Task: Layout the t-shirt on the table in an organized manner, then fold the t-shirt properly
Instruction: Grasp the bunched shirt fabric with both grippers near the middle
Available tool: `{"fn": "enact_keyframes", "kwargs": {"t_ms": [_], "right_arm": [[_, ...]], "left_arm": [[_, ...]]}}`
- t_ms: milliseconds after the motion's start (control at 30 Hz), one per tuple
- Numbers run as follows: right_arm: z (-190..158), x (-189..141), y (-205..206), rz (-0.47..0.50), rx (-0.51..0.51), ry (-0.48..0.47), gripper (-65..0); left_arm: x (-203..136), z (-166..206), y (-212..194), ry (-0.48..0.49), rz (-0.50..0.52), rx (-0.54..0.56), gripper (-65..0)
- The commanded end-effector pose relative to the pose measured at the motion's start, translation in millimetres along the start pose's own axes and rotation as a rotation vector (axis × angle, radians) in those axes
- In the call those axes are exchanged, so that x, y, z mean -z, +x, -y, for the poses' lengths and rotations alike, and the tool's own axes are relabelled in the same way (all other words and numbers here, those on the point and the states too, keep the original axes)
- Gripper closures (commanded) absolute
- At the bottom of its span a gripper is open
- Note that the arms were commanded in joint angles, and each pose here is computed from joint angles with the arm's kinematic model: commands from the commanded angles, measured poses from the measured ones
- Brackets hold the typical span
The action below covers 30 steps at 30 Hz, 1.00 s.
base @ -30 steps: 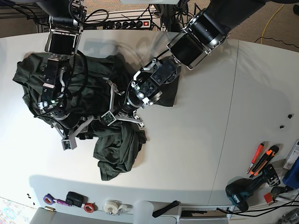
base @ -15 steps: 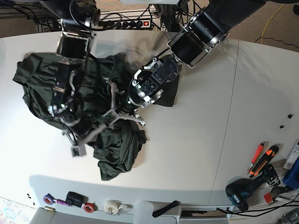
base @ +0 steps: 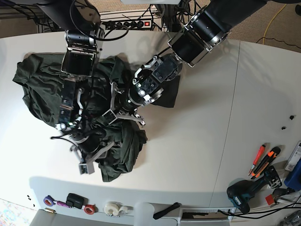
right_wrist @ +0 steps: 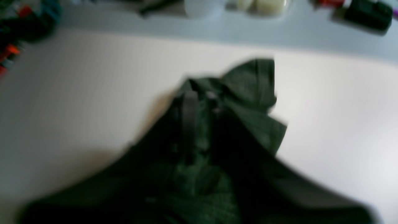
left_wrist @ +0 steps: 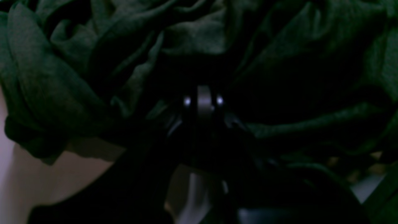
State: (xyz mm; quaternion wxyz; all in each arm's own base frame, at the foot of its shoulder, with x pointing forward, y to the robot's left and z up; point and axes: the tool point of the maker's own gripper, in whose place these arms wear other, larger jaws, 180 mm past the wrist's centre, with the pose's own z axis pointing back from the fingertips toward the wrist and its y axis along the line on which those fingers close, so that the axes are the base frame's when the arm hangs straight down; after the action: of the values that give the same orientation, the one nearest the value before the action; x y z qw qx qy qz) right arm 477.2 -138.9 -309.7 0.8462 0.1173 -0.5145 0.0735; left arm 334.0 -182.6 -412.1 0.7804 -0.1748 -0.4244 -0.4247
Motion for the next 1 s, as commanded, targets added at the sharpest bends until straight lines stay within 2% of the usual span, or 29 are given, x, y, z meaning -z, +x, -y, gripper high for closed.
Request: {"fn": "enact_keyframes", "kwargs": {"t_ms": [0, 33, 67, 233, 433, 467, 567, 700, 800, 967], "right_arm": [[2, 5, 26, 0.065, 0.010, 0.005, -21.3], [2, 12, 20, 0.043, 0.030, 0.012, -25.8], [2, 19, 15, 0.018, 0.049, 0.020, -27.3], [-6, 40, 3, -0.048, 0.160, 0.072, -27.5], [-25, 45, 9, -0.045, 0.197, 0.113, -27.4], [-27, 46, 8, -0.052, 0.202, 0.114, -26.5], [-34, 48, 1, -0.078, 0.214, 0.116, -17.4], [-28, 48, -4, -0.096, 0.209, 0.082, -10.9], [-21, 48, -9, -0.122, 0.169, 0.038, -0.6], [-4, 47, -4, -0.099, 0.094, -0.018, 0.0]], "left_arm": [[-3, 31, -52, -0.086, -0.229, 0.007, -0.8], [-3, 31, -52, -0.086, -0.229, 0.007, -0.8], [-3, 31, -52, -0.088, -0.229, 0.007, -0.8], [-3, 31, -51, -0.088, -0.221, 0.008, -0.8], [-2, 31, -50, -0.088, -0.216, 0.007, -0.8], [-2, 31, -49, -0.088, -0.210, 0.008, -0.8], [-2, 31, -48, -0.088, -0.209, 0.007, -0.8], [-2, 31, -49, -0.088, -0.210, 0.008, -0.8], [-2, 31, -49, -0.088, -0.210, 0.008, -0.8], [-2, 31, -49, -0.088, -0.210, 0.008, -0.8]]}}
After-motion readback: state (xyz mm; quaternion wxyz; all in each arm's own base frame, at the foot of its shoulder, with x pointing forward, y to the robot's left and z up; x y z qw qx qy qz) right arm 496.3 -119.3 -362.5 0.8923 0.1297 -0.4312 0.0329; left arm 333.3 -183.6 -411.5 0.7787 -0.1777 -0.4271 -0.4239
